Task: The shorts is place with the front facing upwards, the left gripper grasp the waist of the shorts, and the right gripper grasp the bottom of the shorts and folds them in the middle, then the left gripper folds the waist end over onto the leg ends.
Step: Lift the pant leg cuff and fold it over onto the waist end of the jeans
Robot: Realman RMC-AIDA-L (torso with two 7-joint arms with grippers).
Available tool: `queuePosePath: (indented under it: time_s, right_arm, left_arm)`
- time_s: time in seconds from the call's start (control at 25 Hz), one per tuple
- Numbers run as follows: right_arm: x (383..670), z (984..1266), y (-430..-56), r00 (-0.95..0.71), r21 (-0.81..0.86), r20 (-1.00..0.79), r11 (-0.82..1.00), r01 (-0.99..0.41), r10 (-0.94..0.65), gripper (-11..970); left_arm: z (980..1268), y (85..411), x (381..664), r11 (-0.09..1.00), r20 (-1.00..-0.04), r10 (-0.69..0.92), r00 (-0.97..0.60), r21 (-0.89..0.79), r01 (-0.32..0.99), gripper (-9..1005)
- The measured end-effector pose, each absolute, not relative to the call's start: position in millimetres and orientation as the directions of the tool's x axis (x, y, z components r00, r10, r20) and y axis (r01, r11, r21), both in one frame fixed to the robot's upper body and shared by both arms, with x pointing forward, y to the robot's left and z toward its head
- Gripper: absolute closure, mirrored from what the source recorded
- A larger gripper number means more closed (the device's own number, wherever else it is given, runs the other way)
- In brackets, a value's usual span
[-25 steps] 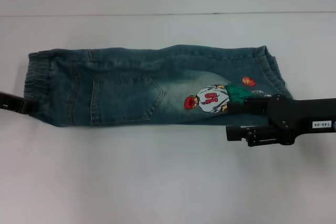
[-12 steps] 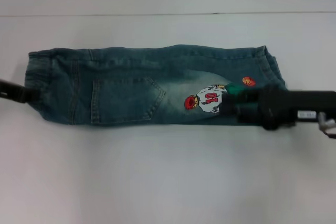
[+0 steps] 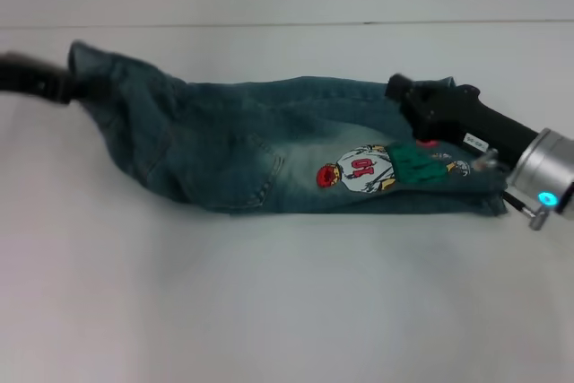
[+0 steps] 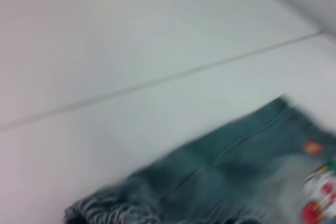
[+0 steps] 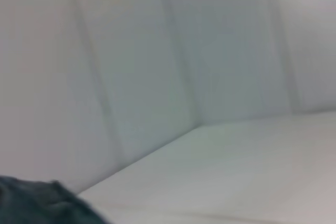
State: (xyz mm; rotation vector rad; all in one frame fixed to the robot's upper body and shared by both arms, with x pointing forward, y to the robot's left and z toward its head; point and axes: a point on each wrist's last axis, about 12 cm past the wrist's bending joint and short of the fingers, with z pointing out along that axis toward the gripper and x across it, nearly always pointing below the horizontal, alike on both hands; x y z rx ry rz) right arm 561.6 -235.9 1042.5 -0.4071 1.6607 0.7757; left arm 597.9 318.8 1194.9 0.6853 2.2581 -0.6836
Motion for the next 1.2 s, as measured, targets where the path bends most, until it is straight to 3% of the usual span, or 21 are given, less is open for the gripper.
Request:
queuePosePath:
  time_s: [0.2,0.48,0.8,1.2]
  right_arm:
    - [557,1028,-223,-0.19,0.261,-0.964,0.813,-0.521,0.187,960]
    - [565,1016,-199,-0.275,0.289,-0.943,0.868,-0.404,0.186,959]
    - [562,1016,-143,-0.325,0.209,-0.945,0.814,-0.542,0.027,954]
    - [539,1027,-66,-0.334,0.175,-0.927,0.591,-0.787,-0.17,945]
  left_arm:
    - [1219,300,604,0.632,-0.78,0.265,-0.567,-0.303,0.713,951]
    - [1240,264,615,0.528,-0.817,0.282,-0.503,-0.306,0.792,952]
    - [1258,230,621,0.422,-0.85,0.28,-0.446,-0.309,0.853,952]
    - [1267,220,617,0.344,-0.873,0.243,-0.423,-0.331,0.879,948]
